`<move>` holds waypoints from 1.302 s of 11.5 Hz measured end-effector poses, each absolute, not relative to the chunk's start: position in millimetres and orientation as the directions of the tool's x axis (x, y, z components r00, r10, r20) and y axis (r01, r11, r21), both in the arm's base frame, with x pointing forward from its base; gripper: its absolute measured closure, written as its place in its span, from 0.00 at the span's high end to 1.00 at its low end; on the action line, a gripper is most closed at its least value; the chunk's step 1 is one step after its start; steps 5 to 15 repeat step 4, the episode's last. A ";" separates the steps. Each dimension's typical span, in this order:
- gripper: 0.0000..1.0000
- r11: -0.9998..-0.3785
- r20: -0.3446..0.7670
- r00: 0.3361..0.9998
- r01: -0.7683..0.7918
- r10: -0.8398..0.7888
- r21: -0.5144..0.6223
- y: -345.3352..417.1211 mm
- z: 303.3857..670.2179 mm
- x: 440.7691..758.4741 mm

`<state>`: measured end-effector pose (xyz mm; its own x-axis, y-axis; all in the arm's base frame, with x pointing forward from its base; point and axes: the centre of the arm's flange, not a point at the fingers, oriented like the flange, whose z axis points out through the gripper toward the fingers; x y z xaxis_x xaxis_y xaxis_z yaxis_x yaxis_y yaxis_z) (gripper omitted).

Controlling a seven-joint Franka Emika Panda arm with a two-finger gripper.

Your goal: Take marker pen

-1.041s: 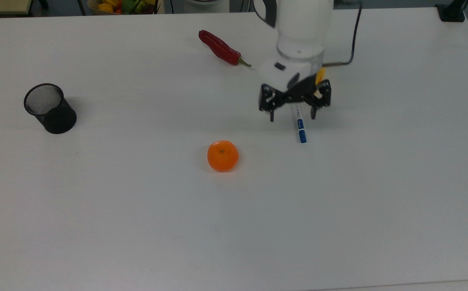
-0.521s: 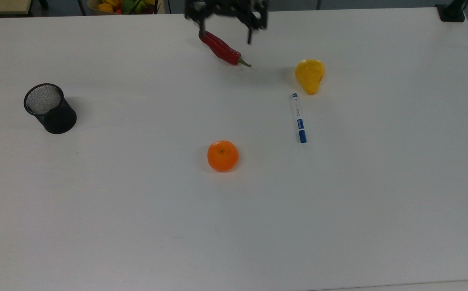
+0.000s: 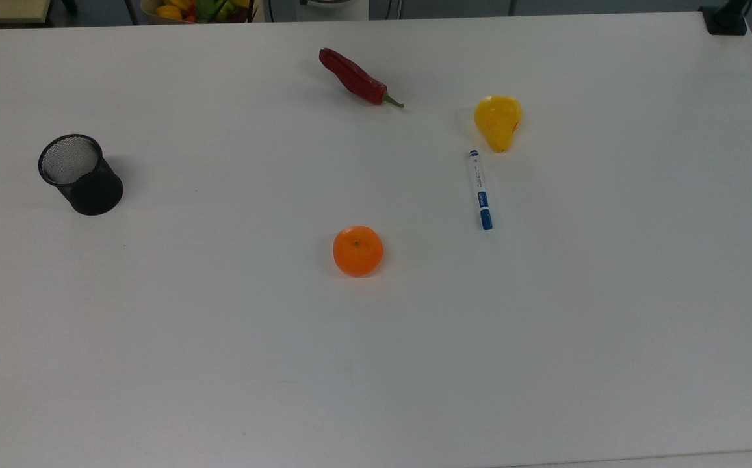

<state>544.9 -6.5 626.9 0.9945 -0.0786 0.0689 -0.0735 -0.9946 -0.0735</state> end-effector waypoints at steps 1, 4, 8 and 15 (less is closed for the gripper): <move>1.00 -0.996 0.080 0.996 -0.034 -0.040 -0.076 -10.6 624.4 547.2; 1.00 -0.996 0.094 0.995 -0.017 -0.025 -0.082 -11.9 623.2 549.7; 1.00 -0.996 0.094 0.995 -0.017 -0.025 -0.082 -11.9 623.2 549.7; 1.00 -0.996 0.094 0.995 -0.017 -0.025 -0.082 -11.9 623.2 549.7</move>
